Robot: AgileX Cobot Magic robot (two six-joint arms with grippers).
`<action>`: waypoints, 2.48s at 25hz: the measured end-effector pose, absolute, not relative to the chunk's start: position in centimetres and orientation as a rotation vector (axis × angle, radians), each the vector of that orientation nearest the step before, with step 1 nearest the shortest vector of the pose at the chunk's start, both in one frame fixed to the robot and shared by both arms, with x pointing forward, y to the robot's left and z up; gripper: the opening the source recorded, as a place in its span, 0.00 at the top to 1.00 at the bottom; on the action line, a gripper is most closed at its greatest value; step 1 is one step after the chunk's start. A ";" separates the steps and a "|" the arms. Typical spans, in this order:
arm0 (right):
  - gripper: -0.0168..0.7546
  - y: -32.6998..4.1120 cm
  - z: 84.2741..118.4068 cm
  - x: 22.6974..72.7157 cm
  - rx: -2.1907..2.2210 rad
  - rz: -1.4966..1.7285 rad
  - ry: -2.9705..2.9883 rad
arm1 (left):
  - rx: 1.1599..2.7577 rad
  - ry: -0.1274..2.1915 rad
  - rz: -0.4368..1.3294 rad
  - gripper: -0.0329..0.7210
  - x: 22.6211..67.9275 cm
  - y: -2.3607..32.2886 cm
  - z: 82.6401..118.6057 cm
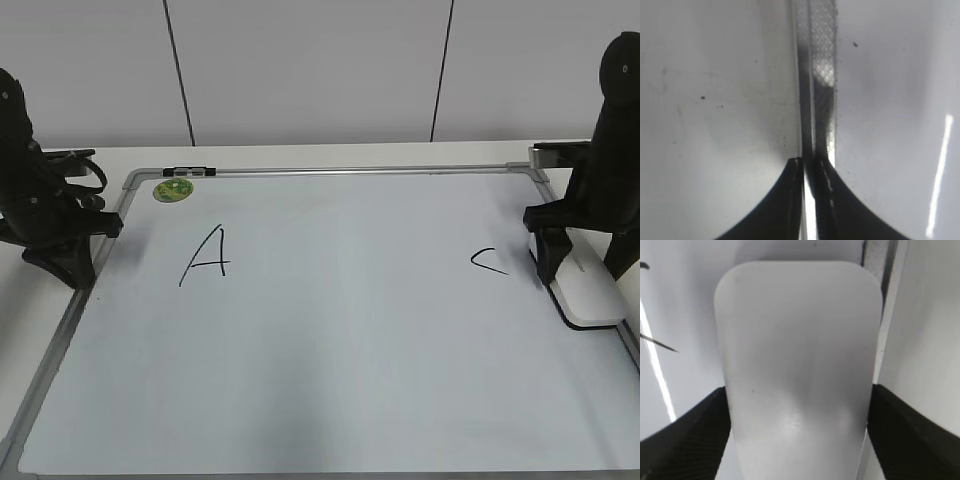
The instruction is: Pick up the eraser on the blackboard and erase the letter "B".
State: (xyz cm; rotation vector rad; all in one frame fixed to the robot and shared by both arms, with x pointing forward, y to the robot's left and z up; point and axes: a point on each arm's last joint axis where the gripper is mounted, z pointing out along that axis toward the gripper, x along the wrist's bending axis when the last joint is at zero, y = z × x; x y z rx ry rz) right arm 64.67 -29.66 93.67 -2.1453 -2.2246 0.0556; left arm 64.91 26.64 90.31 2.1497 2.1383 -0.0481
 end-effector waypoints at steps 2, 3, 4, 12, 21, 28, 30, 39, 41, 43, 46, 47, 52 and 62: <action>0.15 -29.7 93.8 64.7 -2.148 0.060 -2.219 | 2.150 2.138 -0.048 0.89 64.9 26.6 90.3; 0.15 -29.7 93.9 64.7 -2.148 0.067 -2.216 | 2.151 2.138 -0.047 0.88 64.9 26.7 90.3; 0.15 -29.7 94.2 64.8 -2.149 0.072 -2.224 | 2.154 2.137 -0.045 0.87 64.9 26.7 90.3; 0.15 -29.7 96.2 66.2 -2.223 -0.011 -2.229 | 2.183 2.125 0.064 0.44 64.7 27.3 92.7; 0.19 -29.7 97.1 66.0 -2.268 -0.032 -2.202 | 2.195 2.145 0.070 0.31 63.6 27.6 95.4; 0.22 -29.6 97.4 65.9 -2.287 -0.053 -2.169 | 2.232 2.194 -0.036 0.28 62.8 27.6 95.4; 0.22 -29.3 98.1 65.8 -2.290 -0.103 -2.151 | 2.250 2.211 -0.075 0.30 62.4 27.6 95.6; 0.22 -27.1 105.0 63.7 -2.286 -0.292 -2.302 | 2.132 2.124 0.153 0.31 60.3 27.9 103.4; 0.22 -26.2 106.3 63.0 -2.273 -0.321 -2.346 | 2.112 2.088 0.241 0.31 59.4 28.1 105.7; 0.22 -25.3 107.3 62.0 -2.260 -0.332 -2.394 | 2.095 2.062 0.306 0.31 58.5 28.3 107.5; 0.23 -24.6 108.0 60.3 -2.269 -0.296 -2.428 | 2.061 2.036 0.361 0.31 57.1 28.5 109.9; 0.23 -24.4 108.1 59.6 -2.275 -0.284 -2.437 | 2.050 2.030 0.375 0.31 56.4 28.5 110.6; 0.23 -24.8 108.5 56.5 -2.320 -0.292 -2.419 | 2.007 2.019 0.410 0.31 52.4 28.8 111.7; 0.23 -25.9 112.7 49.2 -2.370 -0.514 -2.442 | 1.989 2.025 0.398 0.33 42.2 29.3 107.9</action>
